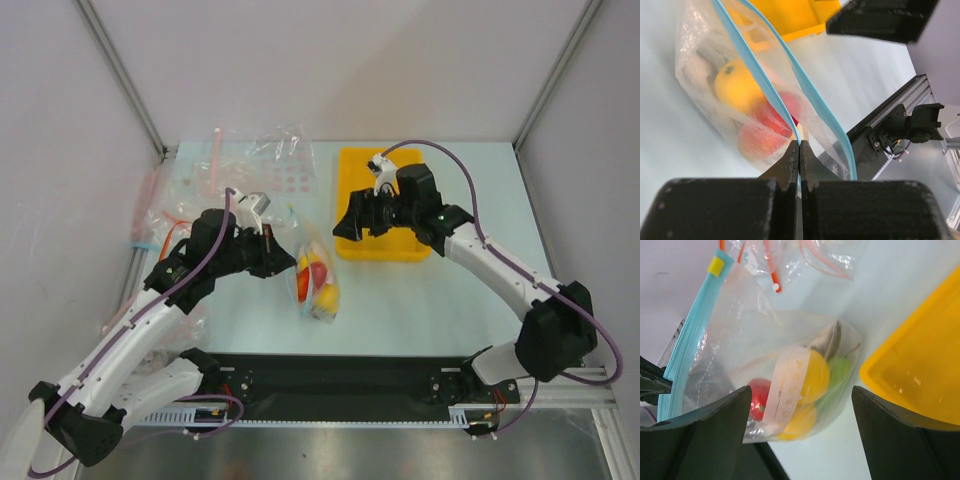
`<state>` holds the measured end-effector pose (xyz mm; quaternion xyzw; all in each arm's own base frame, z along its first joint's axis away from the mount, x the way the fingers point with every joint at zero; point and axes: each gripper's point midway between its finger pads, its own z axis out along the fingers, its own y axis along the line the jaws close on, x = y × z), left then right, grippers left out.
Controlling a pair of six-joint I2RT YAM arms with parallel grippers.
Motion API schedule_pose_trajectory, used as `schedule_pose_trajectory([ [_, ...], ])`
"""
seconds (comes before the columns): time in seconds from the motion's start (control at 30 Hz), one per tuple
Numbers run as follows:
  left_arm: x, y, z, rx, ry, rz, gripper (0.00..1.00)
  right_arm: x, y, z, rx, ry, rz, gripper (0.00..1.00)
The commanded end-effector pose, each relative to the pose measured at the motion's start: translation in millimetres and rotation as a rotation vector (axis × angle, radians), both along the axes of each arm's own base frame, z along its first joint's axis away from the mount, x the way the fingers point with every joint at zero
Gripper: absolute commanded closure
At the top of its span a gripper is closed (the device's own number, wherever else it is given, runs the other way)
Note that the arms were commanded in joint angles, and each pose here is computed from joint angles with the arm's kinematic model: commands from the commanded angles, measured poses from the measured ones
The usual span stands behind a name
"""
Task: Place the food in the zip-top bag and seal the zipper
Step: Adjust the zipper food storage bag at the center of the board.
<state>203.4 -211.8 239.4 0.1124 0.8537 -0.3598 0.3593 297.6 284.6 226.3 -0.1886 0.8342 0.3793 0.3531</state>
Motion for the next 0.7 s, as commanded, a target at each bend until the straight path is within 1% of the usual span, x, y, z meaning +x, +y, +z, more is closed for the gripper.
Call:
schedule_pose_trajectory([
  [0.0, 5, -3, 14, -0.010, -0.088, -0.024, 0.99, 23, 21, 55, 0.177, -0.288, 0.265, 0.12],
  [0.03, 5, -3, 14, -0.006, -0.095, -0.028, 0.99, 20, 27, 66, 0.234, -0.303, 0.335, 0.13],
  [0.07, 5, -3, 15, -0.006, -0.100, -0.031, 0.99, 29, 32, 56, 0.251, -0.278, 0.358, 0.13],
  [0.1, 5, -3, 16, -0.005, -0.106, -0.033, 0.98, 35, 34, 63, 0.284, -0.298, 0.379, 0.13],
  [0.13, 5, -2, 16, -0.001, -0.114, -0.037, 0.98, 34, 39, 70, 0.317, -0.305, 0.440, 0.13],
  [0.17, 6, -3, 16, -0.001, -0.117, -0.040, 0.98, 41, 44, 56, 0.325, -0.271, 0.455, 0.11],
  [0.2, 5, -3, 17, -0.002, -0.121, -0.044, 0.98, 44, 50, 61, 0.358, -0.281, 0.477, 0.08],
  [0.27, 6, -3, 16, 0.005, -0.126, -0.052, 0.98, 48, 58, 67, 0.398, -0.287, 0.523, 0.07],
  [0.3, 7, -3, 18, 0.002, -0.135, -0.053, 0.98, 57, 64, 59, 0.411, -0.291, 0.537, 0.07],
  [0.33, 8, -4, 17, 0.006, -0.135, -0.053, 0.98, 54, 69, 57, 0.422, -0.283, 0.567, 0.07],
  [0.37, 8, -3, 16, 0.007, -0.131, -0.051, 0.98, 58, 73, 63, 0.429, -0.316, 0.582, 0.06],
  [0.4, 8, -4, 18, 0.003, -0.136, -0.053, 0.98, 61, 78, 53, 0.429, -0.299, 0.598, 0.06],
  [0.47, 9, -5, 20, -0.003, -0.139, -0.050, 0.98, 56, 86, 52, 0.438, -0.313, 0.656, 0.06],
  [0.53, 10, -5, 20, -0.003, -0.138, -0.046, 0.98, 56, 91, 39, 0.438, -0.298, 0.687, 0.06],
  [0.57, 10, -5, 19, -0.001, -0.133, -0.044, 0.98, 54, 95, 39, 0.445, -0.323, 0.710, 0.06],
  [0.63, 11, -4, 19, 0.004, -0.136, -0.037, 0.98, 47, 100, 30, 0.462, -0.313, 0.758, 0.07],
  [0.67, 11, -3, 18, 0.008, -0.132, -0.034, 0.98, 44, 102, 33, 0.486, -0.317, 0.779, 0.08],
])
